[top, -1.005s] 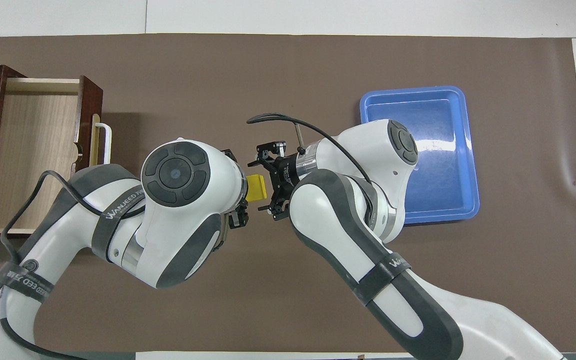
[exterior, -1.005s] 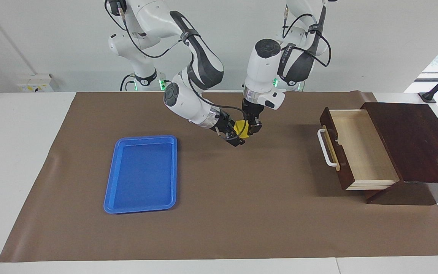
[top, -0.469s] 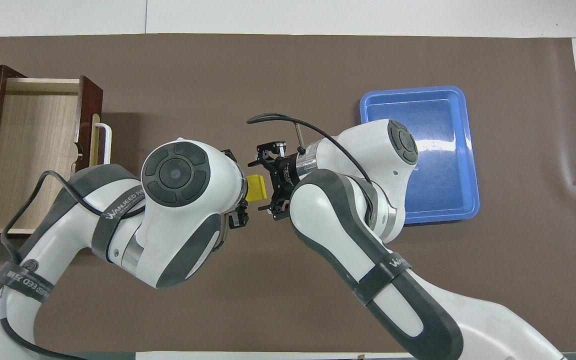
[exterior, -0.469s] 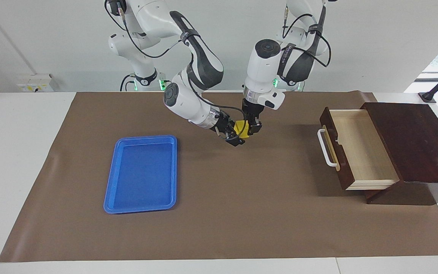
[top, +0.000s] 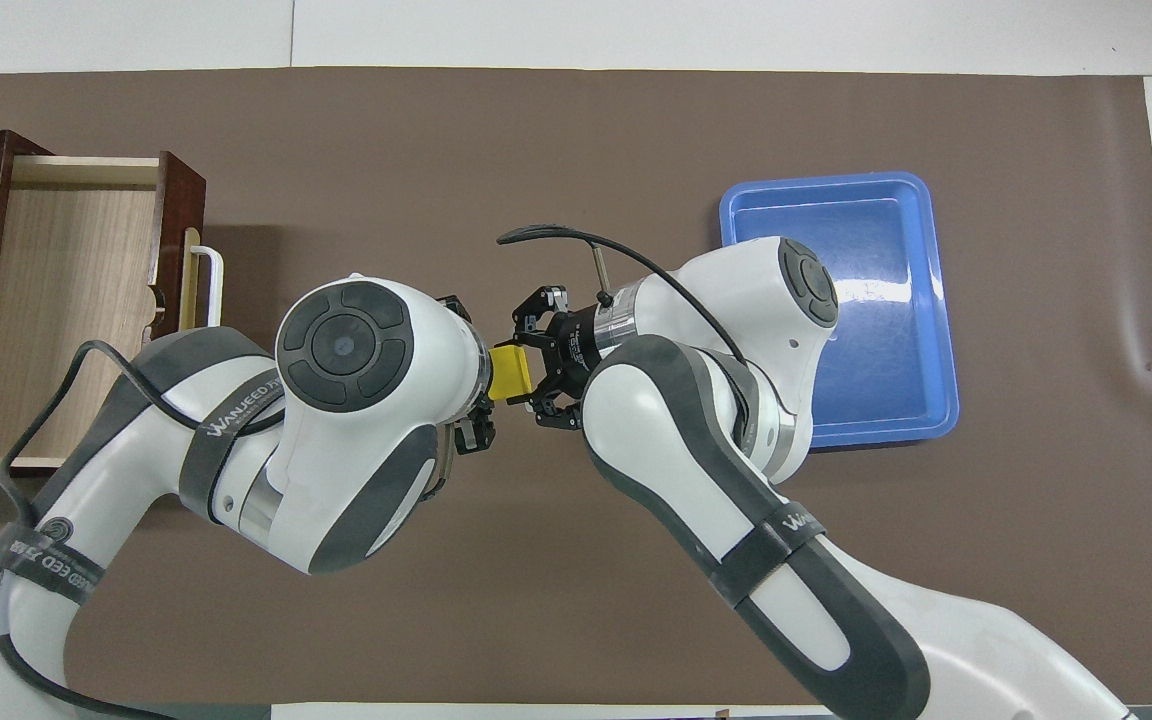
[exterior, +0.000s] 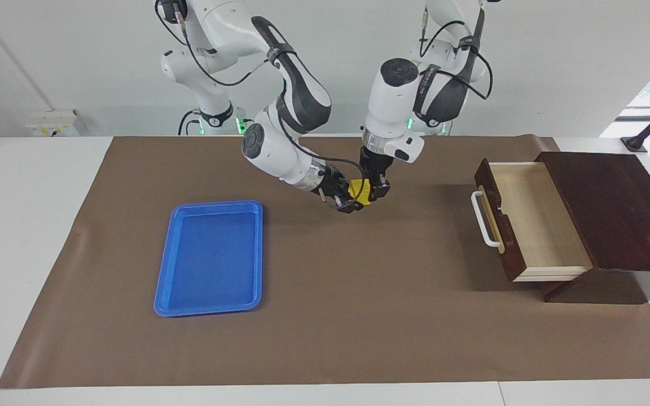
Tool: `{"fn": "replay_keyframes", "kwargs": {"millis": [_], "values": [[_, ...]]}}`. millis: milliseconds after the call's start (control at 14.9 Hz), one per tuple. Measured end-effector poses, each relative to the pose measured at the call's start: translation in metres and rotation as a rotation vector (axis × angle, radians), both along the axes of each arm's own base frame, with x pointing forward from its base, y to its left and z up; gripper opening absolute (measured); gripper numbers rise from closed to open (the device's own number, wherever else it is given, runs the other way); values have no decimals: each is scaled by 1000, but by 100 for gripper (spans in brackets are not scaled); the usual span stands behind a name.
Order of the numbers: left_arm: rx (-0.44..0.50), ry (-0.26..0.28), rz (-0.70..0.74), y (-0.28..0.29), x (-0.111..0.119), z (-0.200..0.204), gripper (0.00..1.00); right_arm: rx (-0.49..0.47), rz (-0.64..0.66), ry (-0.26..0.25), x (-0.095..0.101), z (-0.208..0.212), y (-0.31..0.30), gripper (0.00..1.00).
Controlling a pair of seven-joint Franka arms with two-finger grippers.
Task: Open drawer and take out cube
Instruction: 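Grasp the cube with the right gripper and open the left gripper, then carry the cube into the blue tray with the right gripper and release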
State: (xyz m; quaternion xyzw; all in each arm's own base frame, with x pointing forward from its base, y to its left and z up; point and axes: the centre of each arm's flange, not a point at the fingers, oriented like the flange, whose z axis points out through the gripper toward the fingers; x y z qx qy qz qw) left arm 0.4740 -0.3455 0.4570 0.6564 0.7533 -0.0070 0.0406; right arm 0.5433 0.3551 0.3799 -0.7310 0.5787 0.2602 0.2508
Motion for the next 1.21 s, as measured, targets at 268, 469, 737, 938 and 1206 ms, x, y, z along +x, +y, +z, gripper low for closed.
{"fn": "replay_keyframes", "kwargs": {"millis": [268, 469, 737, 938, 1206], "values": [[-2, -6, -12, 2, 2, 3, 60, 5, -3, -8, 3, 5, -1, 56], [11, -9, -4, 20, 14, 2, 93, 22, -9, -12, 12, 16, -8, 56], [48, -12, -2, 78, 46, 1, 100, 31, -60, 2, 36, 21, -48, 56], [120, -43, 31, 137, 73, -1, 100, 40, -137, 28, 67, 18, -125, 56], [190, -59, 3, 194, 96, -12, 100, 60, -195, 48, 89, 4, -232, 56]]}}
